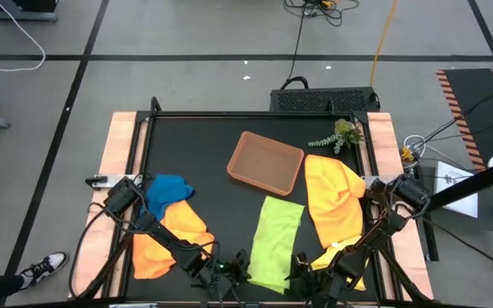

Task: Fold microfiber towels
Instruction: Fold the green microfiber towel

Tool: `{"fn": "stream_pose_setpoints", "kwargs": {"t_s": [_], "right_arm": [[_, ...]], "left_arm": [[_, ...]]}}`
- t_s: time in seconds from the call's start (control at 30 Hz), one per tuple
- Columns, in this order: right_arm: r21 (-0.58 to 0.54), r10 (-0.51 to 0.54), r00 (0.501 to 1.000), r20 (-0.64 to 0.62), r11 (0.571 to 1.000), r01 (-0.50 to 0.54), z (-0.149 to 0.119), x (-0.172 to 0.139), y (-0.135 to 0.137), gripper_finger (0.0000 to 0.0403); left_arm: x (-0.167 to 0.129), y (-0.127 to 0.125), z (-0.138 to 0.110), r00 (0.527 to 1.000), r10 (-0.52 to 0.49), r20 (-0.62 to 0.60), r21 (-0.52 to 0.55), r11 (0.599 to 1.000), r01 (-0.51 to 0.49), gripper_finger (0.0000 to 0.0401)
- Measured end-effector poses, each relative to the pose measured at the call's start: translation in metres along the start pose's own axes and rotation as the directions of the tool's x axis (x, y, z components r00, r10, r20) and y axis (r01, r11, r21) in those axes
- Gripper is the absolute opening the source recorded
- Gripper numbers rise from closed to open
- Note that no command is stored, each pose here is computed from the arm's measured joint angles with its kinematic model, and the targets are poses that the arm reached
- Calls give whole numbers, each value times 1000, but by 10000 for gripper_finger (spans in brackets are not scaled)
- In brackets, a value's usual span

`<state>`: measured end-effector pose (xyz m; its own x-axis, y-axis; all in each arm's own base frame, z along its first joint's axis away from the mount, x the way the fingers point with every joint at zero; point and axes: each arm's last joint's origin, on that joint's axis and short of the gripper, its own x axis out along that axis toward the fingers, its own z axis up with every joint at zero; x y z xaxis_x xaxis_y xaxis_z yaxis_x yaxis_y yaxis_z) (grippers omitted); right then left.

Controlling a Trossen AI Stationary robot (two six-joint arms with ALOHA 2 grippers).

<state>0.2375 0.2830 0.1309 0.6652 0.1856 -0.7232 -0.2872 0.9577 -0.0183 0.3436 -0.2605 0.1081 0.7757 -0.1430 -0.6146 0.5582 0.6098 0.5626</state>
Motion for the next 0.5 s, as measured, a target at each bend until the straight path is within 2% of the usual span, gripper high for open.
{"fn": "stream_pose_setpoints", "kwargs": {"t_s": [0.17,0.33,0.5], "right_arm": [[-6,-17,1000,13,1000,17,0,0,0,215],[-28,-43,999,29,999,44,0,-1,1,221],[-16,-59,997,52,998,60,2,-1,1,221]], "left_arm": [[1,2,3,999,23,34,-38,999,-22,7],[1,5,5,997,54,53,-110,993,-48,6],[3,16,5,991,100,86,-242,967,-77,4]]}}
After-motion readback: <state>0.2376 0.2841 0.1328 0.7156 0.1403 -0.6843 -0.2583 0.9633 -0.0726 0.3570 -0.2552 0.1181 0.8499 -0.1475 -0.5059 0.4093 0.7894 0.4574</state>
